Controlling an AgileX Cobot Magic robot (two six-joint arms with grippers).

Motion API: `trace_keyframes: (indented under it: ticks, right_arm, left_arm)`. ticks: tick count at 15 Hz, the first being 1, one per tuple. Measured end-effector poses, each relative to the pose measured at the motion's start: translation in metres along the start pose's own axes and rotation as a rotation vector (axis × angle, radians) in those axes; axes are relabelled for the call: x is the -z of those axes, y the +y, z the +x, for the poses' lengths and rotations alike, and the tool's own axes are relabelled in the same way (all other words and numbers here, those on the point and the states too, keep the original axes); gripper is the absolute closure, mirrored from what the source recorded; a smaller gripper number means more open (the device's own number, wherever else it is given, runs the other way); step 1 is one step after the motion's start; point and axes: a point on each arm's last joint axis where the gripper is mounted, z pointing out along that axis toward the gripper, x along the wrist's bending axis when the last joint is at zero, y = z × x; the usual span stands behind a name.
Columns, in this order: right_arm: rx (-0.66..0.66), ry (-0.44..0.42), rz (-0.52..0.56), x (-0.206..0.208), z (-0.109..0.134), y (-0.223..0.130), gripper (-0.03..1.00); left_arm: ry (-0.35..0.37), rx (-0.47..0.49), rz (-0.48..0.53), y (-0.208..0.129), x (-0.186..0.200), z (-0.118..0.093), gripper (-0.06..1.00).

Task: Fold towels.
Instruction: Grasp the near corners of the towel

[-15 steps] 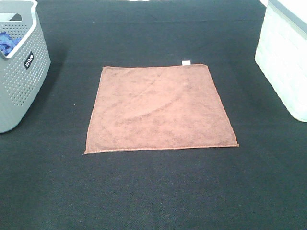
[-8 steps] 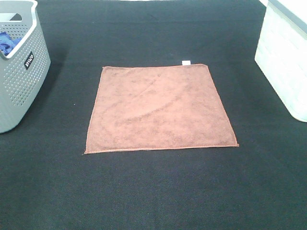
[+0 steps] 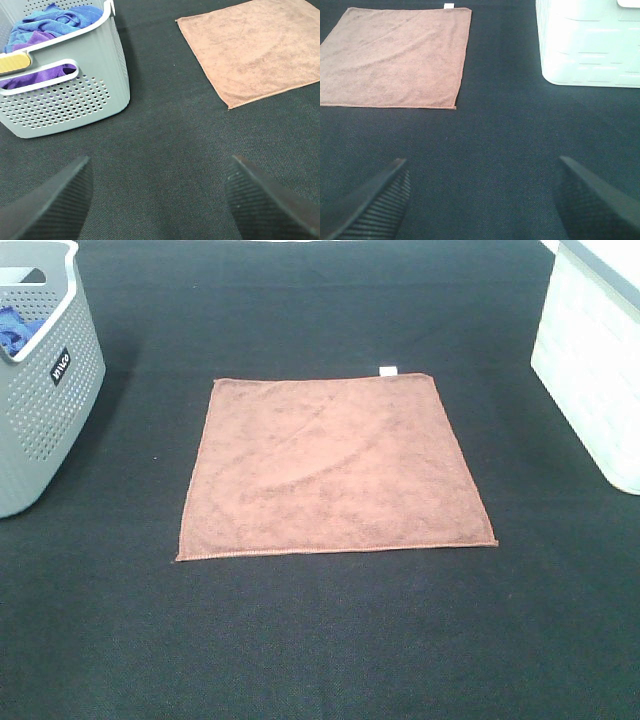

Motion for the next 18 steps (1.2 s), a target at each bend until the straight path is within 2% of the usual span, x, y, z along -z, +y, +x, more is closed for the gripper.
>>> trace_keyframes:
  ticks: [18]
  right_arm:
    - [0.000, 0.000, 0.000, 0.0000, 0.0000, 0.0000, 0.23]
  left_arm:
    - [0.000, 0.000, 0.000, 0.0000, 0.0000, 0.0000, 0.24]
